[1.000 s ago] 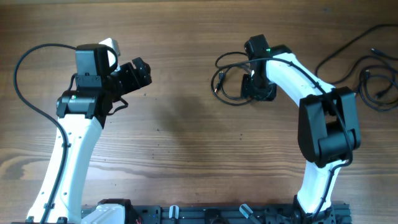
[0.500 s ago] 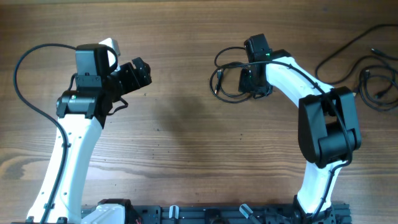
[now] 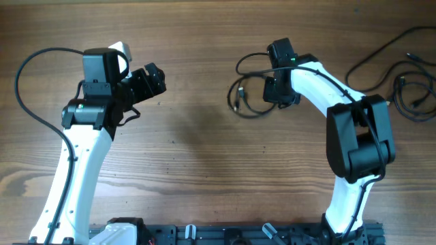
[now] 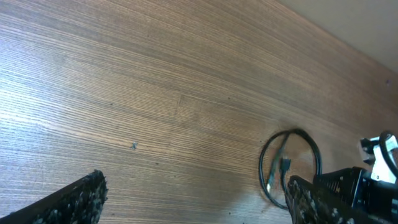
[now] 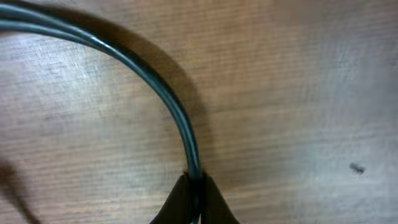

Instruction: Untangle cables

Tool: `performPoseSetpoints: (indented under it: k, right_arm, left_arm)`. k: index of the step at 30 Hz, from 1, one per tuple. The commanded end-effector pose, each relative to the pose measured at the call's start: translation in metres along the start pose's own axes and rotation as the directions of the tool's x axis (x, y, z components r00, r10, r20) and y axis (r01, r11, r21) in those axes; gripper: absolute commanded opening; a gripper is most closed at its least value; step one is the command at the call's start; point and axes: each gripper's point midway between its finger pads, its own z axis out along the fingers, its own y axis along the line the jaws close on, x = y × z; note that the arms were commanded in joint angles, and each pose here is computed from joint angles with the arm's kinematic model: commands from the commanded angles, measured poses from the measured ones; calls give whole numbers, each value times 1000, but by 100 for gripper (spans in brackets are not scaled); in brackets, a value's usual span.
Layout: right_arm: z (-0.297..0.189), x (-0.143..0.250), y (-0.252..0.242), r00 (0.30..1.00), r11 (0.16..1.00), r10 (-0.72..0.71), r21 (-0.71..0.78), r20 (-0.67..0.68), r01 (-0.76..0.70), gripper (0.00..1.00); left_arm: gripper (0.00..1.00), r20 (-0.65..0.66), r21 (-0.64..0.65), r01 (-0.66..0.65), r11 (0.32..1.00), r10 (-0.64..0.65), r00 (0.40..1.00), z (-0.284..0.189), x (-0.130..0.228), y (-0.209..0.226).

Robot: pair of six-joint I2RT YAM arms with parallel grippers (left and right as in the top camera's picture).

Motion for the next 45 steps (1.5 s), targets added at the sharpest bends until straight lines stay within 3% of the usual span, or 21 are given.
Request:
performPoseSetpoints:
  k: [1,3,8,14,18,24,30,34,35,36,37,41,45]
  right_arm:
    - [-19,-52,-13,994,1000,2,7,105,-2,4]
    - [-52,-100,-35,976,998,58,-18,209,-56,4]
    - [-101,-171,-107,898,981,189,-48,397,-185,4]
    - [-119,-201,-218,781,925,350,-61,517,-375,4]
    - [-129,-208,-267,693,875,447,-115,566,-471,4]
    - [-129,-225,-251,702,910,401,-171,589,-377,4]
    - [-91,-236,-247,672,876,471,-216,572,-431,4]
    - [-80,-223,-267,641,822,537,-172,548,-542,5]
    - [-79,-221,-269,644,821,540,-170,542,-545,22]
    - [-78,-220,-267,656,828,534,-172,534,-534,64]
    - [-76,-218,-264,679,842,518,-170,521,-512,100]
    - [-90,-208,-245,755,891,451,-189,476,-412,100]
    - [-154,-192,-219,795,928,368,-245,483,-281,100]
  left_arm:
    - [94,6,-12,4,1000,-4,1000,1,-2,2]
    - [93,6,-12,4,1000,-4,1000,1,-2,2]
    - [94,7,-12,3,1000,-3,1000,1,-3,2]
    - [94,10,-10,3,1000,-3,1000,1,-3,2]
    - [94,23,-4,1,1000,0,1000,1,-7,0]
    - [94,32,0,6,1000,-6,999,1,-9,-1]
    - [95,32,1,21,1000,-21,999,1,-9,-1]
    - [95,32,1,21,1000,-21,999,1,-9,-1]
    - [96,32,1,21,1000,-21,999,1,-9,-1]
    - [97,31,0,21,1000,-21,999,1,-9,-1]
    - [98,31,0,21,1000,-21,999,1,-9,-1]
    - [98,28,-1,22,1000,-22,999,2,-8,0]
    - [100,22,-5,23,1000,-23,999,2,-7,1]
